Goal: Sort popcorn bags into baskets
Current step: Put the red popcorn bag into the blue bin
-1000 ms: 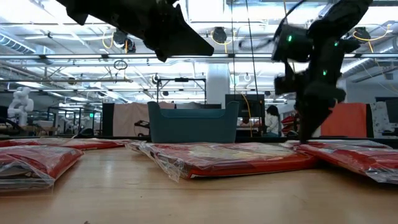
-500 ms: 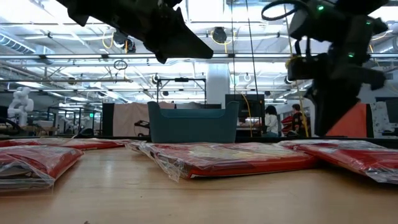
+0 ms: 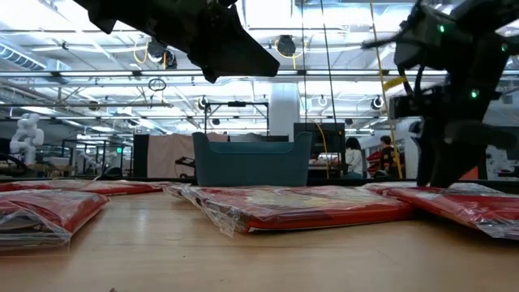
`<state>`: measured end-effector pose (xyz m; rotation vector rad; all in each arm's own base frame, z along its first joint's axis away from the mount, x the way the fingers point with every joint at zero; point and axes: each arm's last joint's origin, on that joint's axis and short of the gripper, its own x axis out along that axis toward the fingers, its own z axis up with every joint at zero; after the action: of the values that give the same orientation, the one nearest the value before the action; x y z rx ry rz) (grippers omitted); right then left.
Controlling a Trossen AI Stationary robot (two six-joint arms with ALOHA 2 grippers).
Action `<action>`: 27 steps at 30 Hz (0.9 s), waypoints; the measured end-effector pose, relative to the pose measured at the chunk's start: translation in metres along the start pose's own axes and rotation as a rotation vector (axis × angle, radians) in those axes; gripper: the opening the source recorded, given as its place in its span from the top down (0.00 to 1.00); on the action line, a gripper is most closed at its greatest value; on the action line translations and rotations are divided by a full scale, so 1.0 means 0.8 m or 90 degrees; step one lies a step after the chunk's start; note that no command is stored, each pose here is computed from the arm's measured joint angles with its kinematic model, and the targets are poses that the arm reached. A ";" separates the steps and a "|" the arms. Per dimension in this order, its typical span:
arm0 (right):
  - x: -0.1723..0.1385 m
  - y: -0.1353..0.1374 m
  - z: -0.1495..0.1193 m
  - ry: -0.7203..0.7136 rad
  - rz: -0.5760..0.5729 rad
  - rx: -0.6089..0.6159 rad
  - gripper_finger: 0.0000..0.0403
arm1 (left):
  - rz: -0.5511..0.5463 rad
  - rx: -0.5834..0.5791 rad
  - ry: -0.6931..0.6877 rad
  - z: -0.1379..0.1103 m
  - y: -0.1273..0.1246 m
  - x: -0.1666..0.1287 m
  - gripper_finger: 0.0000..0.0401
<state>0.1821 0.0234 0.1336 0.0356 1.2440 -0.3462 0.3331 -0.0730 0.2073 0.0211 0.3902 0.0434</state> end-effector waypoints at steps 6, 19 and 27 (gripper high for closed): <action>0.012 -0.004 -0.012 -0.016 -0.017 0.032 0.61 | 0.007 0.012 0.000 0.000 0.002 0.000 0.80; 0.013 0.004 0.003 -0.083 0.062 0.032 0.99 | 0.046 0.027 0.002 -0.017 0.015 0.026 0.80; 0.007 0.017 0.019 -0.148 0.188 0.056 1.00 | 0.030 0.033 -0.029 -0.054 0.006 0.067 0.80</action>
<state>0.2016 0.0319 0.1313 0.2463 0.9755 -0.1426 0.3662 -0.0654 0.1469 0.0819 0.3446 0.0790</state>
